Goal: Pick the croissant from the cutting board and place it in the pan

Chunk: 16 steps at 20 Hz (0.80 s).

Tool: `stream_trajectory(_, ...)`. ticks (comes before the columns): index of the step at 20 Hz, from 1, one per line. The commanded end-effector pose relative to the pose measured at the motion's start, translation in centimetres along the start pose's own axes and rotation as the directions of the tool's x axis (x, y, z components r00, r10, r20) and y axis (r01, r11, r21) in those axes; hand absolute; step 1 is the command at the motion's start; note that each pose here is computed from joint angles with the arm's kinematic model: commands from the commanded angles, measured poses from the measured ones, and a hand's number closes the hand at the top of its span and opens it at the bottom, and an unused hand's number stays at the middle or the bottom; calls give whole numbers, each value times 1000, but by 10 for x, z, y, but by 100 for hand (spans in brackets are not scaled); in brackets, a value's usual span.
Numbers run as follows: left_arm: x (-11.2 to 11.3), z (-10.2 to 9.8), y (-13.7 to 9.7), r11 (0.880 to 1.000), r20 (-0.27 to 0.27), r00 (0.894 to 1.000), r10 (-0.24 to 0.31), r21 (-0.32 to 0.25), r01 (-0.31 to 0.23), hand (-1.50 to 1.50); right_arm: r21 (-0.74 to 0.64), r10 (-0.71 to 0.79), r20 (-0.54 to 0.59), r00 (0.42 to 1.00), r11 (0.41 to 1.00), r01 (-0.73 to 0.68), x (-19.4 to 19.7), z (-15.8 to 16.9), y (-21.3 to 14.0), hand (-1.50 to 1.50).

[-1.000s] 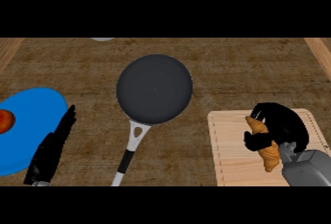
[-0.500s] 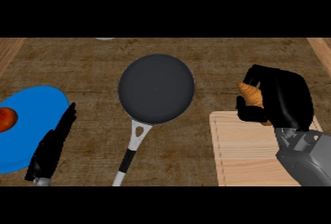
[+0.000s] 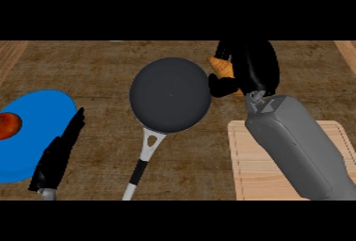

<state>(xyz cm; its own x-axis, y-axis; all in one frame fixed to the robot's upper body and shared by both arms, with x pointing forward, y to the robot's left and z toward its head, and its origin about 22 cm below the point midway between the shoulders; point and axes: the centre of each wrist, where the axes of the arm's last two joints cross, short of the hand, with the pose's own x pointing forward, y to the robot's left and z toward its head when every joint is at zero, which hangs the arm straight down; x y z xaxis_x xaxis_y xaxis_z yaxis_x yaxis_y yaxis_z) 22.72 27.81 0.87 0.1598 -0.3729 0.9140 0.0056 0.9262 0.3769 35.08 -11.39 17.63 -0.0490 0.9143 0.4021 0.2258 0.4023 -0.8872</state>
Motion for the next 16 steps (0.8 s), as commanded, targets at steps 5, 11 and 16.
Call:
stream_trajectory(5, 9, -6, -2, 1000, 10, 1000, -5, 3, 5, 0, 107, -135, -33, 990, 985, 137, 43, -50, 44, 150)
stream_trajectory(11, 9, -7, -5, 999, 41, 999, -15, -36, 16, 0, 167, -63, -94, 994, 983, 78, 42, -54, 92, 150)
stream_trajectory(16, 15, -12, -19, 997, 58, 998, -12, -72, 16, 0, 310, 61, -31, 998, 949, -48, 23, -52, 117, 150)
